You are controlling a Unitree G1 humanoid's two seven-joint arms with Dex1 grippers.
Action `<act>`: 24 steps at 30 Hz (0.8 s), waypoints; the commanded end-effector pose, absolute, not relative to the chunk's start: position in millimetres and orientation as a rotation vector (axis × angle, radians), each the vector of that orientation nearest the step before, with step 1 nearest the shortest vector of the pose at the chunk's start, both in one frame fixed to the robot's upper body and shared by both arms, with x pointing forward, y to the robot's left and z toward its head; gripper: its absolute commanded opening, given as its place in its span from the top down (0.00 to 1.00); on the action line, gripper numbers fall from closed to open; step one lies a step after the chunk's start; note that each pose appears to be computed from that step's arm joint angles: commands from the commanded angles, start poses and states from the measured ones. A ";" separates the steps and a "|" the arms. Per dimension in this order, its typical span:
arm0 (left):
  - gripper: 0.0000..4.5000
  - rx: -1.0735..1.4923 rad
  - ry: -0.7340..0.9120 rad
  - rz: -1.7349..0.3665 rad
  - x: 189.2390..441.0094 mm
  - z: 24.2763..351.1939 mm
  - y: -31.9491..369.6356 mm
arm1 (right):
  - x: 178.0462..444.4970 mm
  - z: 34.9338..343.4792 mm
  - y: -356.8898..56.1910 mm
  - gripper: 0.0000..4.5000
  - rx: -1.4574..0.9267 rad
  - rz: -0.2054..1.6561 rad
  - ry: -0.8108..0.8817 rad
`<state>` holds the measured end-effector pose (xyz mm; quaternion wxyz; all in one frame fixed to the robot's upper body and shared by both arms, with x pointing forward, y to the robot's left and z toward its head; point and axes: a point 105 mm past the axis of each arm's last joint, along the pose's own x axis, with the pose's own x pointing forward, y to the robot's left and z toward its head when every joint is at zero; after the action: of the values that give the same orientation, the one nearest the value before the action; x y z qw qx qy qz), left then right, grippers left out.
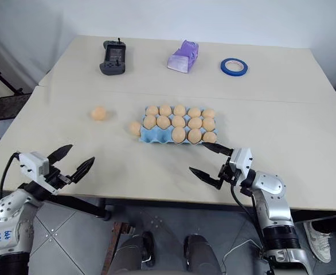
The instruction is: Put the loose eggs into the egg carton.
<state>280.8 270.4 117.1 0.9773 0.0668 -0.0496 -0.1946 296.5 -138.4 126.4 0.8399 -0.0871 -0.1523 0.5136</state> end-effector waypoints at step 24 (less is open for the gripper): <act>0.00 0.029 -0.114 -0.581 413.7 138.1 174.8 | 289.4 135.1 -134.1 0.00 -0.196 1.053 -0.373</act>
<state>411.2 177.0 132.6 0.9578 0.0041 -0.0454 -0.2837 292.5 -134.0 125.6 0.8467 -0.0850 -0.1594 0.5004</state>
